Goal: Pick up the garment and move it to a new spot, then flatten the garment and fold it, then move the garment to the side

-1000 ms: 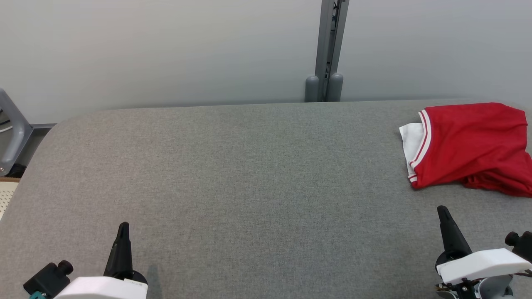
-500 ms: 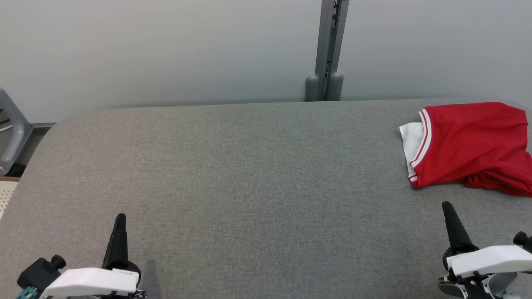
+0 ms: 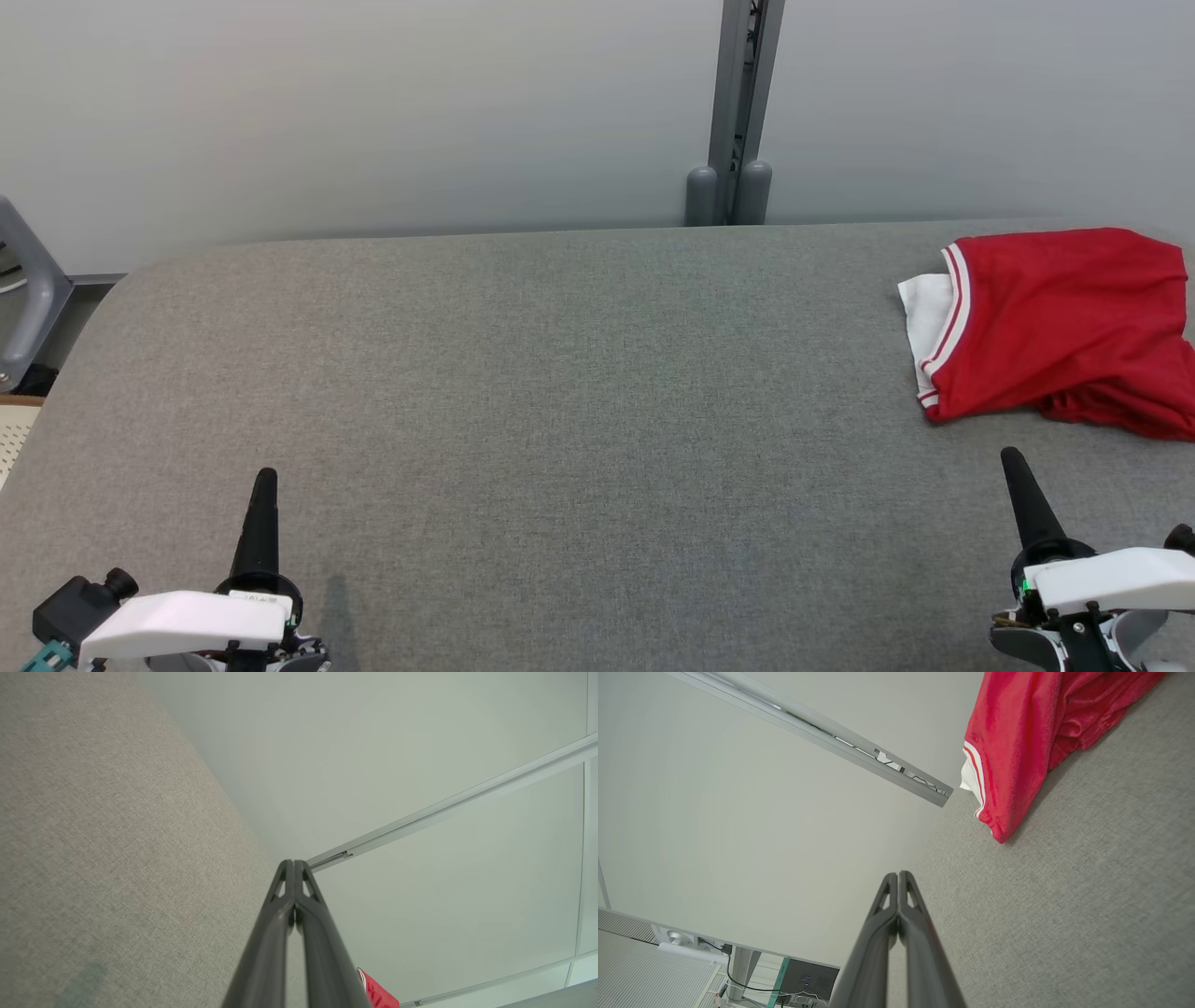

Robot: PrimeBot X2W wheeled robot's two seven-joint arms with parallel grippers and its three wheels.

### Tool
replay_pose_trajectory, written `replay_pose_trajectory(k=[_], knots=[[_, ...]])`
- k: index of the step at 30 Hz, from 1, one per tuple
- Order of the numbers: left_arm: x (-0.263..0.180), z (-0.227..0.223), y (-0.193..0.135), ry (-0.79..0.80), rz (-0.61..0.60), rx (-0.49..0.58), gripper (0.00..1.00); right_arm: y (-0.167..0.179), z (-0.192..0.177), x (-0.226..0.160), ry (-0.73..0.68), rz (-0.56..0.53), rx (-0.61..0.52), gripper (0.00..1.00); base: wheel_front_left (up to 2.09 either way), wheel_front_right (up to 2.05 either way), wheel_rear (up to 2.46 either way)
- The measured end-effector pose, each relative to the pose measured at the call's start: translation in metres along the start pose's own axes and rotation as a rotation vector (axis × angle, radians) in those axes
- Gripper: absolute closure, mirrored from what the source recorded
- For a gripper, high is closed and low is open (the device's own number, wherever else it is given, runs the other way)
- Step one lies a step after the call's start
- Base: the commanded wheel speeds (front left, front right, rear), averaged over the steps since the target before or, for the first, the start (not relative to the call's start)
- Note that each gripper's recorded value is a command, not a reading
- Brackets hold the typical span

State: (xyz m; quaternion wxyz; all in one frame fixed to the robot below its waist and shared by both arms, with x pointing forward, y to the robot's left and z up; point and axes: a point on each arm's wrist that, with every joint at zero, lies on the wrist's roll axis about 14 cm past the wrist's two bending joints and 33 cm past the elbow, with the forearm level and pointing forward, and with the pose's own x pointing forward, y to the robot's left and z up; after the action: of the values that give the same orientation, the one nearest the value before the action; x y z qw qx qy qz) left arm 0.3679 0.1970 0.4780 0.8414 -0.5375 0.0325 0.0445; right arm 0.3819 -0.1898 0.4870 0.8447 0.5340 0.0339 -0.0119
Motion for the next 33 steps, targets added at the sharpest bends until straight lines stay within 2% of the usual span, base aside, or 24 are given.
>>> replay_pose_trajectory(k=[33], knots=[[0.01, 0.006, -0.013, 0.016, -0.05, -0.27, 1.0, 0.005, 0.01, 0.003, -0.019, 0.021, 0.275, 1.0, 0.0, 0.0, 0.0]])
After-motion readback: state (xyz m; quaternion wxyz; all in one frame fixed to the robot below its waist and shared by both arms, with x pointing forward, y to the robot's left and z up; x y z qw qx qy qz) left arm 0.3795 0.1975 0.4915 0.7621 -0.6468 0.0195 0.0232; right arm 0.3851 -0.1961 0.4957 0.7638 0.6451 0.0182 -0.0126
